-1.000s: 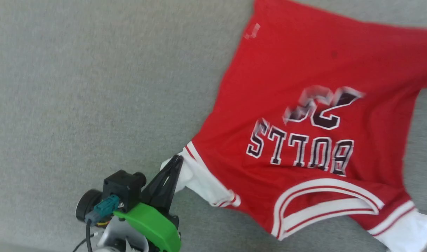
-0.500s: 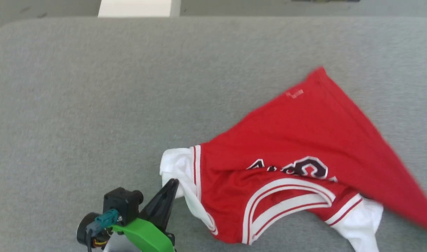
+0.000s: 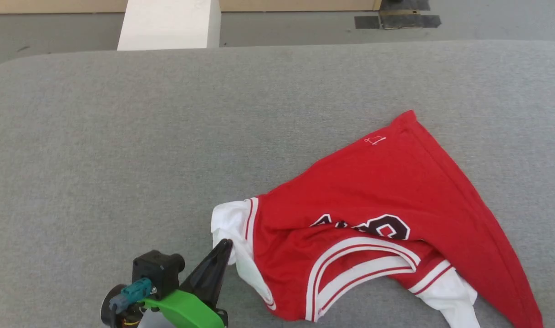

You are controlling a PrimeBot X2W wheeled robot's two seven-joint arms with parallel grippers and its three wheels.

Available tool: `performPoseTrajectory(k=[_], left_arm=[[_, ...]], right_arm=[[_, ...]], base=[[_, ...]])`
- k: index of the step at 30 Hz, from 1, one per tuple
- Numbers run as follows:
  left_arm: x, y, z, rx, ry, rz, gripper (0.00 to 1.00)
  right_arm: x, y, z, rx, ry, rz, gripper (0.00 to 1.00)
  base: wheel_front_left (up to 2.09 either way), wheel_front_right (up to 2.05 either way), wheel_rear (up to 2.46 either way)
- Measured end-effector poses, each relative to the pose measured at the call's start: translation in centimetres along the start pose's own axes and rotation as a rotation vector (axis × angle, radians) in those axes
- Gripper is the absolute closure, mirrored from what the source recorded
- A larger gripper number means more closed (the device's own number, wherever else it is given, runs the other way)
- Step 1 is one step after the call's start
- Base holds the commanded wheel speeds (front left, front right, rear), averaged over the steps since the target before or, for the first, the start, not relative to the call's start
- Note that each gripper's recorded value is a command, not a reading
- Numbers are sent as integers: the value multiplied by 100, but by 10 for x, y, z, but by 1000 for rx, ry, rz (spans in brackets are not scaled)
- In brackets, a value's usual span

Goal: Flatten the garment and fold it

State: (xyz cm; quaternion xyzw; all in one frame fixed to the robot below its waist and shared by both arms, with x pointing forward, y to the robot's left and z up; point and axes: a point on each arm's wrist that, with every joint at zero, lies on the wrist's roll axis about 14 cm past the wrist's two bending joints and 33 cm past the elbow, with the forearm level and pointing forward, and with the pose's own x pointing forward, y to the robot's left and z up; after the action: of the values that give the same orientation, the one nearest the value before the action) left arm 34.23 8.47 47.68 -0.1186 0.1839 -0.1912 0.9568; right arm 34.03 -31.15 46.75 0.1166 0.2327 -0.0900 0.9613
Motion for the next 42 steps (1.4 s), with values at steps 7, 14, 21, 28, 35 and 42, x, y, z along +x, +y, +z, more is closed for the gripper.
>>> performPoseTrajectory(k=[7,14,21,28,35,42], left_arm=[[9,1,7,-5,-20,-3,100],[26,3,3,-7,-12,-4,100],[33,12,-8,-48,12,39,100],[33,32,-22,-64,46,108,100],[36,43,-25,-57,56,130,100],[45,53,1,45,-8,105,100]], right_arm=[[45,62,93,-240,-90,170,0],[118,127,67,-375,107,300,0],[174,154,23,-438,276,332,0],[202,157,-34,-476,455,342,91],[213,164,-30,-477,441,364,100],[202,166,1,-423,293,383,100]], base=[[0,0,0],[0,0,0],[0,0,0],[0,0,0],[0,0,0],[0,0,0]])
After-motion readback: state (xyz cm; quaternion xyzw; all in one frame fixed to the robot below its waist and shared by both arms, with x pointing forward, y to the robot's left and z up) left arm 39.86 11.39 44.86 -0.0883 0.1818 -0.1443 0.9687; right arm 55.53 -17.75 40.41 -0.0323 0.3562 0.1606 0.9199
